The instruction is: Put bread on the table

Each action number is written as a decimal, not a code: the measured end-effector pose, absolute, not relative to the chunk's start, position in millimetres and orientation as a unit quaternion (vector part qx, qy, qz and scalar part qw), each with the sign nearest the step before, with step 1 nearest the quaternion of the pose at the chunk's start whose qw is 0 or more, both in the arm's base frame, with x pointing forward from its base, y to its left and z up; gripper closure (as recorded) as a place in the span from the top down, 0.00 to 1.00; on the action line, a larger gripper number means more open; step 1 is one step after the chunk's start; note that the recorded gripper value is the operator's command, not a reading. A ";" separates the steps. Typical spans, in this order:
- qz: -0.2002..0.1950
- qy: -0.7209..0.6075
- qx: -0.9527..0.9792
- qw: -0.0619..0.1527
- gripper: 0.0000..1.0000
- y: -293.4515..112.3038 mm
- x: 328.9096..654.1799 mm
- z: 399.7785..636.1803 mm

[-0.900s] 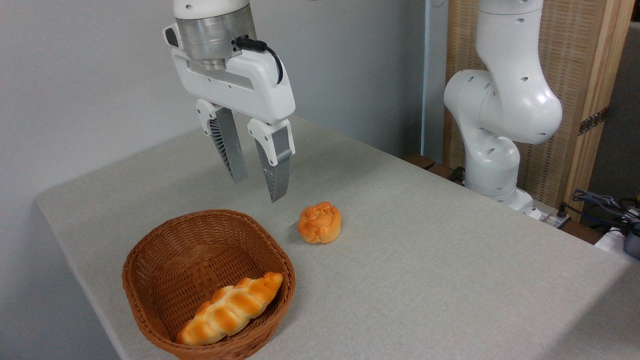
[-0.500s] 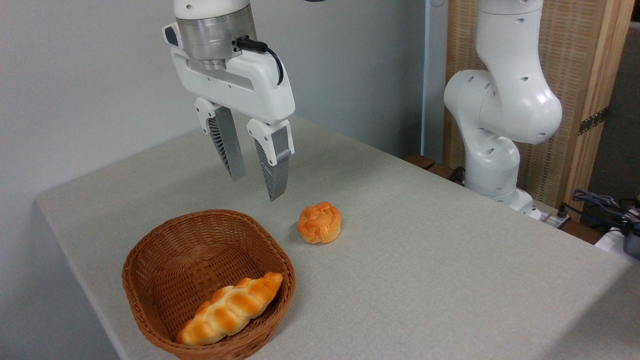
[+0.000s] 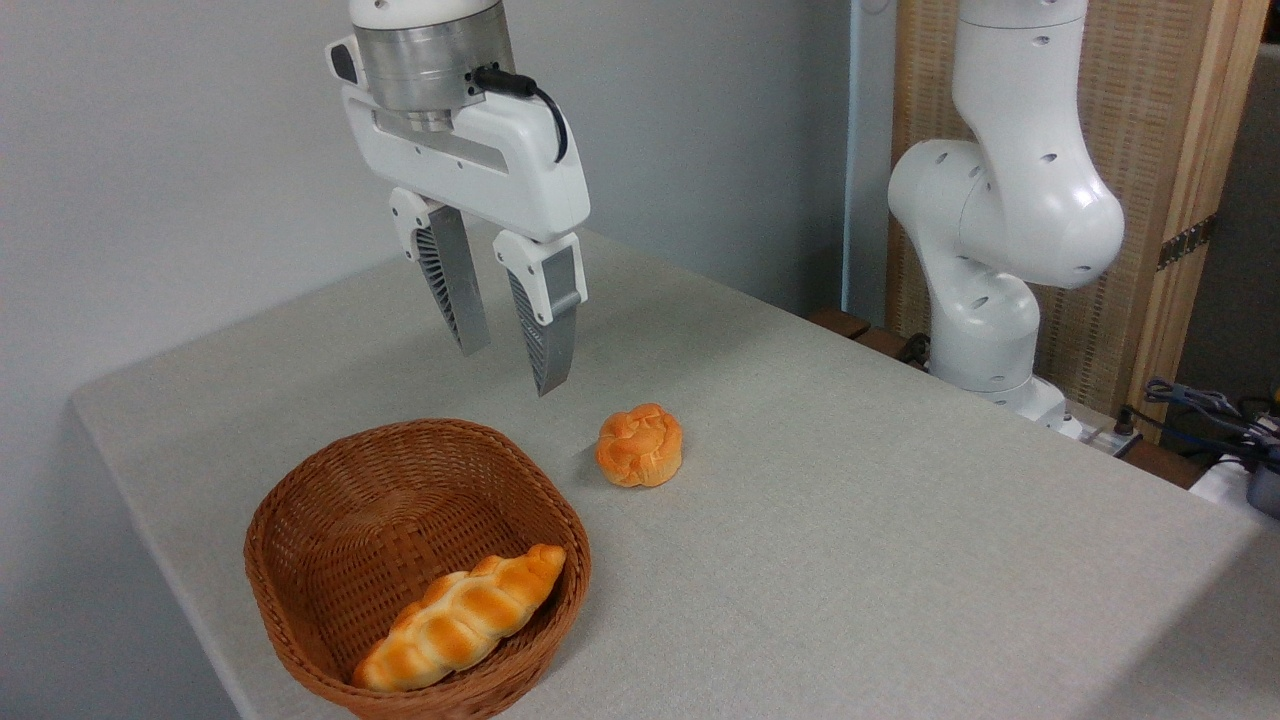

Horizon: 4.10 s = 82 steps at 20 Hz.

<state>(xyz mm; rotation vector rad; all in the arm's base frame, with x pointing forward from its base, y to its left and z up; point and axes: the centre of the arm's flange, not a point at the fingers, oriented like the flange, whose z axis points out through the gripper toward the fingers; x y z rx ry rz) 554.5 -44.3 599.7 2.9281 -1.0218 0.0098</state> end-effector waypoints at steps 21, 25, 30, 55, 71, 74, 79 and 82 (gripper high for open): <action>0.055 -0.342 0.938 0.006 1.00 -36.8 560.0 549.4; 0.066 -0.338 0.939 0.001 1.00 -33.9 565.9 520.6; 0.093 -0.335 0.937 -0.011 1.00 -34.3 580.9 490.7; 0.066 -0.427 0.900 -0.058 0.46 -25.4 603.3 421.7; 0.067 -0.428 0.899 -0.058 0.44 -26.1 603.6 422.5; 0.074 -0.422 0.902 -0.052 0.44 -26.4 604.6 426.7; 0.123 -0.362 0.924 -0.003 0.44 -6.9 603.4 456.2; 0.159 -0.332 0.929 0.023 0.44 2.4 597.9 483.8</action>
